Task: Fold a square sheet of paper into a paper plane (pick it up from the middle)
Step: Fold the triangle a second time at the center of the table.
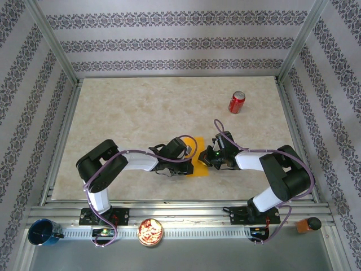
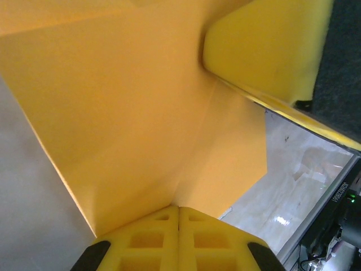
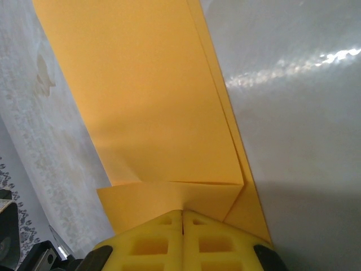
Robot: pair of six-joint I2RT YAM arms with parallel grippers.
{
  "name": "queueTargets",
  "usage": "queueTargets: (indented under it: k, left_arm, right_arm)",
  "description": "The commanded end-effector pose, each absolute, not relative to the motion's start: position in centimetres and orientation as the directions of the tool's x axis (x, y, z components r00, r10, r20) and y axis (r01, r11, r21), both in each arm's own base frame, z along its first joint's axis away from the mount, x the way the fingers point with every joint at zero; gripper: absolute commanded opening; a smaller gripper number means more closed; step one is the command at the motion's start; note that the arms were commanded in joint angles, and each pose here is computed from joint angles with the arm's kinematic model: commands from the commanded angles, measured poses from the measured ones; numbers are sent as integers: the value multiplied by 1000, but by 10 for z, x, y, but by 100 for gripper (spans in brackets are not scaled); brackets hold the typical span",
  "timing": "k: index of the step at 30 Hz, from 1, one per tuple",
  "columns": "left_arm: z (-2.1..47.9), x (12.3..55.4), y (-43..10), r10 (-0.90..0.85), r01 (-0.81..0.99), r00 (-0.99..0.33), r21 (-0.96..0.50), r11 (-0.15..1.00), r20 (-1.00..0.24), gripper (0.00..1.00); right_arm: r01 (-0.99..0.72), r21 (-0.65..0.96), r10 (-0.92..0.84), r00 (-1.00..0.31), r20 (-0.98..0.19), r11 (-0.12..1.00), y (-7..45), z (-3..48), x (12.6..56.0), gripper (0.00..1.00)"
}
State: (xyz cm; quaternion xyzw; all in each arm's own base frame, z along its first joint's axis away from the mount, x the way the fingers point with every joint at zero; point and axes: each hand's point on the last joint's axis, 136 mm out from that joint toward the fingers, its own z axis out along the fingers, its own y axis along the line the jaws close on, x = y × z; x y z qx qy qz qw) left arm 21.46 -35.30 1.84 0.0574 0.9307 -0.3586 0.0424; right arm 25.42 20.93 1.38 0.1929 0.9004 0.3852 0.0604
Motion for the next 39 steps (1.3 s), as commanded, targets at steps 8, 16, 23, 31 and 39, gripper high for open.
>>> queueTargets:
  k: [8, 16, 23, 31, 39]
  left_arm:
    - [7, 177, -337, 69, 50, -998, -687, 725, 0, 0]
    - [22, 164, -337, 36, 0, -999, -775, 632, 30, 0]
    - [85, 197, -353, -5, 87, -995, -868, 489, -103, 0]
    - [67, 231, -355, -9, 90, -993, -813, 575, -117, 0]
    - [47, 246, -361, 16, 92, -994, -785, 612, -104, 0]
  right_arm:
    - [361, 632, 411, -909, 73, 686, 195, -9, 242, 0]
    - [358, 636, 410, -909, 70, 684, 196, -7, 243, 0]
    - [359, 632, 411, -909, 70, 687, 194, -7, 243, 0]
    - [360, 635, 411, -909, 73, 684, 195, -7, 243, 0]
    - [358, 633, 408, -910, 72, 686, 195, -7, 242, 0]
